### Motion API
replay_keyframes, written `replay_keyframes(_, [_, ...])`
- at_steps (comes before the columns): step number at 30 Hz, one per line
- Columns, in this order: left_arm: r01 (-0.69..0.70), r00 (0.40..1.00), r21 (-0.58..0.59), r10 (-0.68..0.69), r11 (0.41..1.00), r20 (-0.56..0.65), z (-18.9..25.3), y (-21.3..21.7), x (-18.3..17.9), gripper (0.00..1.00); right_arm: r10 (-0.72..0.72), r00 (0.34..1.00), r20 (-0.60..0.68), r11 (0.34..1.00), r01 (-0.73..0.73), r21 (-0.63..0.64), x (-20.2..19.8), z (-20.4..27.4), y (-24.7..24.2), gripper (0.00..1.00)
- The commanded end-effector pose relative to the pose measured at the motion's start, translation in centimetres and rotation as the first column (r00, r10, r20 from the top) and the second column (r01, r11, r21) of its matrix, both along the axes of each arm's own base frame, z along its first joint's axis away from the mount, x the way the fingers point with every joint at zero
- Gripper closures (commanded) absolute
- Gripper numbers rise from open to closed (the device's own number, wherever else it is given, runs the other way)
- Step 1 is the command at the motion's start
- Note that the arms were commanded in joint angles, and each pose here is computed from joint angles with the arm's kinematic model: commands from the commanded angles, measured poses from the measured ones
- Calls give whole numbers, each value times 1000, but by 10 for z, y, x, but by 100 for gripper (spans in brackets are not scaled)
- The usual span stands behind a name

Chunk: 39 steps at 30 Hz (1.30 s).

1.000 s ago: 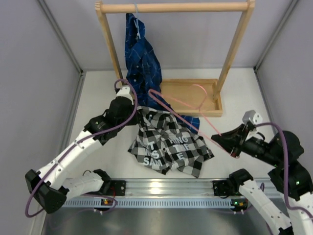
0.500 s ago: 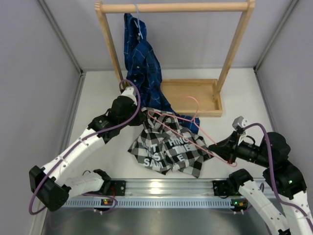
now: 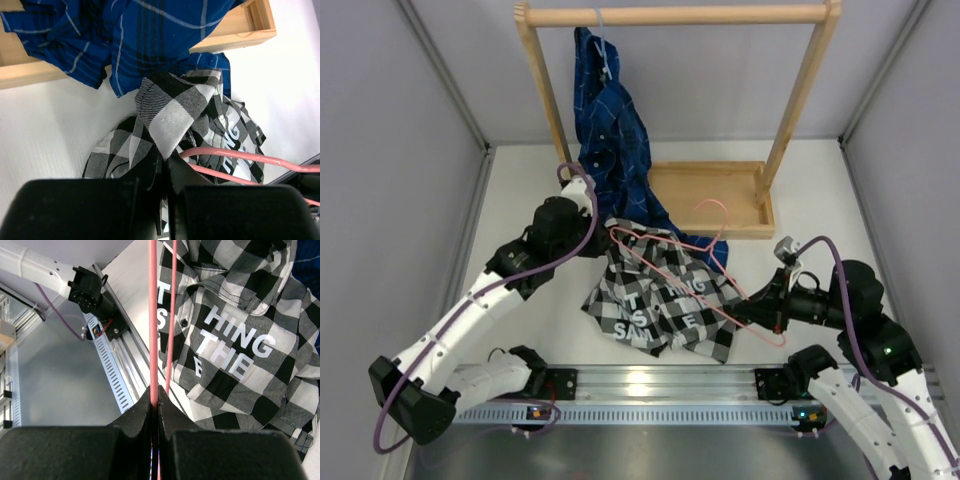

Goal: Place the shirt on the hanger

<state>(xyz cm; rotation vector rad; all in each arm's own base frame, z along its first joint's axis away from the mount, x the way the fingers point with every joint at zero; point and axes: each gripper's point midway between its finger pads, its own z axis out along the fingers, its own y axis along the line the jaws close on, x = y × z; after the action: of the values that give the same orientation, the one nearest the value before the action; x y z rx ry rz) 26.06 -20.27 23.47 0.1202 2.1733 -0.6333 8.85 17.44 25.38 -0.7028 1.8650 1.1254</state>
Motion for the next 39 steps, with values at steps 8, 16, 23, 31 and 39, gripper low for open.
replay_keyframes(8, [-70, 993, 105, 59, 992, 106, 22, 21, 11, 100, -39, 997, 74, 999, 38, 5, 14, 15, 0, 100])
replay_keyframes(16, [-24, 995, 70, 17, 997, 95, 34, 4, 16, 100, -89, 990, 110, 996, 91, -20, 14, 20, -10, 100])
replay_keyframes(23, [354, 934, -119, -343, 928, 102, 50, -64, -27, 100, 41, 997, 69, 997, -46, 68, 22, 30, 18, 100])
replay_keyframes(31, [575, 791, -79, -528, 814, 310, 103, -77, -72, 100, 250, 963, 98, 945, -265, 192, 19, 53, 54, 100])
replay_keyframes(39, [475, 785, 14, -431, 880, 444, 175, -41, -76, 100, 330, 904, 271, 916, -376, 138, 5, 96, 89, 100])
